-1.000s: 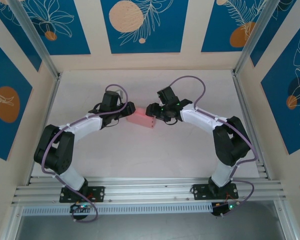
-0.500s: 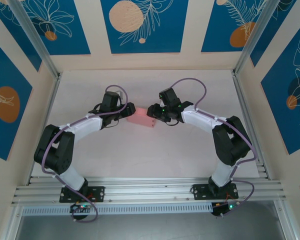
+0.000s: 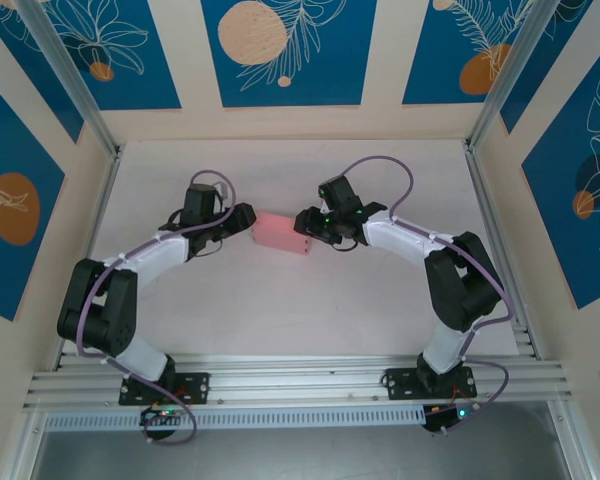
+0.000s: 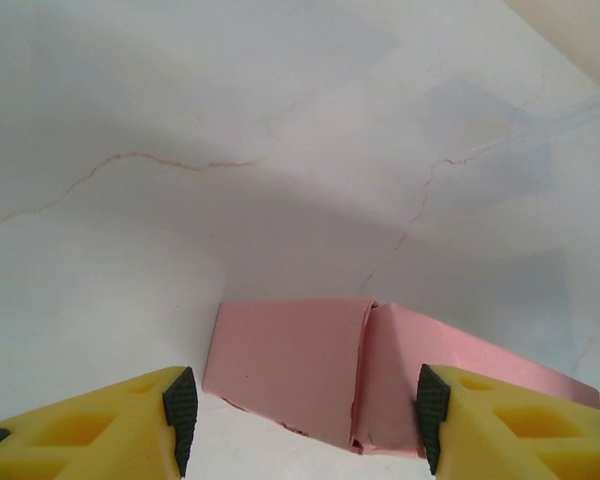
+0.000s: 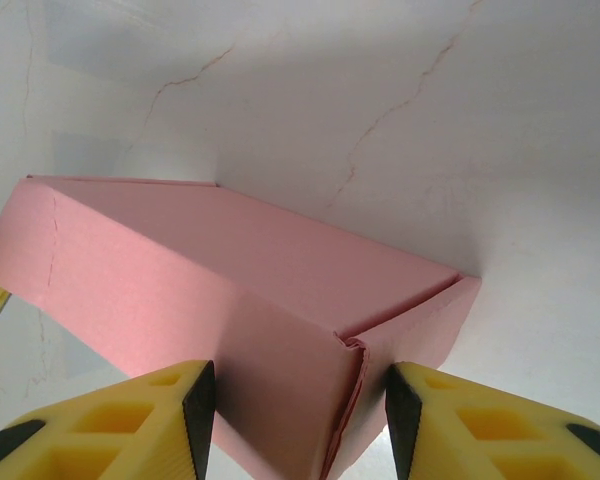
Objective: Fold the paper box
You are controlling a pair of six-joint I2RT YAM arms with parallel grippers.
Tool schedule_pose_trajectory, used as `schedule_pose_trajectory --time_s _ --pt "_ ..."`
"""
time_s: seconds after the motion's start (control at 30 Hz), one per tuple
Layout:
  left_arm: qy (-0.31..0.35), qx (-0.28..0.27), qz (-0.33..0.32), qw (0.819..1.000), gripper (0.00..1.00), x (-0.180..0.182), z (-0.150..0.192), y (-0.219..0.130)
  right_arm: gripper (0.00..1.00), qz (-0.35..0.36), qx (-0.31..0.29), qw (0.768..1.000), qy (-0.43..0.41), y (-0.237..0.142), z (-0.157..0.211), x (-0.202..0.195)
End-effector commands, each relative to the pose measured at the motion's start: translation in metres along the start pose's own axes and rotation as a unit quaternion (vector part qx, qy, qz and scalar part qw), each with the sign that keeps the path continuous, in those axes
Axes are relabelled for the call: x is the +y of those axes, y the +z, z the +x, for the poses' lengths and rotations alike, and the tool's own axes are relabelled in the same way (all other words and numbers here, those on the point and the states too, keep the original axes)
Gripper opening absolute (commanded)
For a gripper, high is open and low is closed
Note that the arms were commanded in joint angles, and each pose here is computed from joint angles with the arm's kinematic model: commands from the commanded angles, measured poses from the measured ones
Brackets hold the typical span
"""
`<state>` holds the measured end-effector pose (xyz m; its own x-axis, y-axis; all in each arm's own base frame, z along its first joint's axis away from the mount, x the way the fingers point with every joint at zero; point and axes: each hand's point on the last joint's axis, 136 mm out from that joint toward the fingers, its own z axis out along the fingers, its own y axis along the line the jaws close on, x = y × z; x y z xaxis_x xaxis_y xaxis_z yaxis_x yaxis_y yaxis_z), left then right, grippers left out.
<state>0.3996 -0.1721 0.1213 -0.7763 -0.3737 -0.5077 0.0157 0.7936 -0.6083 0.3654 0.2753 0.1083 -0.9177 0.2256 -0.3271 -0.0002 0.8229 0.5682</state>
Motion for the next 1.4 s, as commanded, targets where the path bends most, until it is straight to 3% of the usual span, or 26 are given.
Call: schedule_pose_trajectory --time_s 0.0,0.17,0.63,1.1,1.23,1.37 --pt "-0.008 0.010 0.038 0.999 0.61 -0.009 0.003 0.002 0.49 0.060 0.035 0.998 0.014 0.008 0.020 -0.032" --pt "-0.010 0.018 0.056 0.998 0.61 -0.013 0.002 0.006 0.49 0.062 0.034 0.997 0.012 0.007 0.020 -0.032" --pt "-0.049 0.047 0.028 0.997 0.44 0.025 0.029 0.020 0.43 0.068 0.040 0.997 0.012 0.011 0.020 -0.034" --pt "-0.067 0.070 0.004 0.995 0.08 0.050 0.054 0.023 0.32 0.072 0.053 0.996 0.027 0.019 0.028 -0.047" --pt "-0.068 0.074 -0.006 0.995 0.01 0.057 0.059 0.023 0.28 0.070 0.060 0.995 0.034 0.023 0.032 -0.052" --pt "-0.067 0.075 -0.005 0.995 0.00 0.059 0.064 0.021 0.26 0.071 0.065 0.995 0.034 0.025 0.036 -0.055"
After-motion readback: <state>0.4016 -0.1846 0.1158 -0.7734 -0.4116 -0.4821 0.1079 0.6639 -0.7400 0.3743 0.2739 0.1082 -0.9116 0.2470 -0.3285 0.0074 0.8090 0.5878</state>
